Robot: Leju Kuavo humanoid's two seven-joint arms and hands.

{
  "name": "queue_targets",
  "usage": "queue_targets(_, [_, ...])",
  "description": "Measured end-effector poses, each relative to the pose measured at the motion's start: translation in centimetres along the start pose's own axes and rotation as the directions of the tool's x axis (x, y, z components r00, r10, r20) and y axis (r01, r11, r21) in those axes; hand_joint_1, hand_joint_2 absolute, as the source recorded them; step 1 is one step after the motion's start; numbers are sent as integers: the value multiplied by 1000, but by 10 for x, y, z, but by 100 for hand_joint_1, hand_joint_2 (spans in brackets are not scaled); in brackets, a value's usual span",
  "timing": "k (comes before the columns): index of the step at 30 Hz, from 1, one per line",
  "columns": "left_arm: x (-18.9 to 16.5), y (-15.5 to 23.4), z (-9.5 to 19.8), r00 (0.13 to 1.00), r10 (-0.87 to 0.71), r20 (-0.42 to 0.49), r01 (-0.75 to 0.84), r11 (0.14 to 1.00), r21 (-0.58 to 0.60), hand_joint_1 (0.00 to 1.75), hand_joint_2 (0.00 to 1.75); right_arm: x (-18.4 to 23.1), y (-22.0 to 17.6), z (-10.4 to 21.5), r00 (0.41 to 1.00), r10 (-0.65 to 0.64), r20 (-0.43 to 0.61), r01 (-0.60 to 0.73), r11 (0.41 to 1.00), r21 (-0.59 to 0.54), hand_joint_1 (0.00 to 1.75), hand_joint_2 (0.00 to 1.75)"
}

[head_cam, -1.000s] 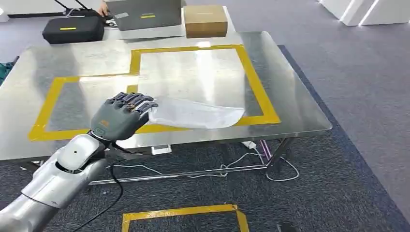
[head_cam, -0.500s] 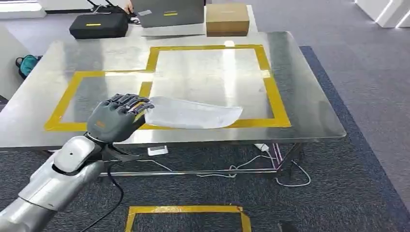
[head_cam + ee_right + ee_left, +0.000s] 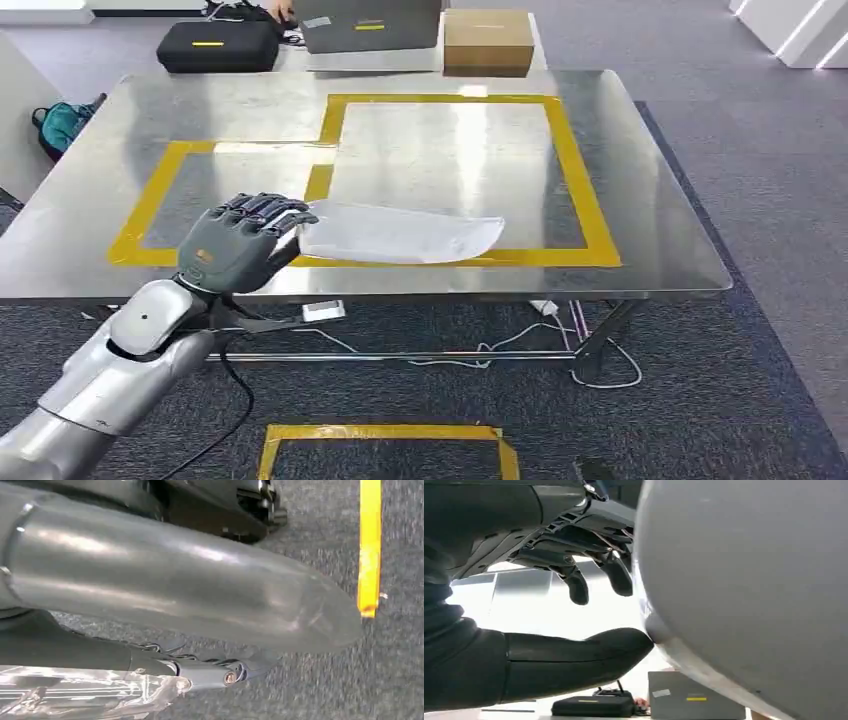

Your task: Take the parts from the cabinet and place them on the table.

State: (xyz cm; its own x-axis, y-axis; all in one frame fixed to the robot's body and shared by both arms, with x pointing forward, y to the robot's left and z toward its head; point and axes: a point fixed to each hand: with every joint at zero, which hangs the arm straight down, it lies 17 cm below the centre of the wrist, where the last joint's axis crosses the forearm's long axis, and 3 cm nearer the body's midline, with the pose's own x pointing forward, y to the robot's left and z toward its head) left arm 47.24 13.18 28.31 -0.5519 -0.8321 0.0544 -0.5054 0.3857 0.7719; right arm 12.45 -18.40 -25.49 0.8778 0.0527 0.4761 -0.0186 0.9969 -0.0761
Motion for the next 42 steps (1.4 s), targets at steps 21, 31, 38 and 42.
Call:
queue_targets(21, [-21,-5,-1,997,14,-73,-15,1000,-16,94,175,-2,5,2,1000,-3,-4,3,1000,10,0,0])
queue_targets(31, [-26,-12,5,996,17,-92,-21,999,-38,94,175,-4,8,3,1000,-5,-8,5,1000,15,0,0])
queue_targets(38, [-31,-11,4,993,22,-114,-27,999,-36,94,175,1,6,1,1000,-4,1,4,1000,11,0,0])
queue_targets(42, [-39,-29,15,977,109,-181,-128,987,-94,94,175,-3,6,2,1000,-5,-7,5,1000,11,0,0])
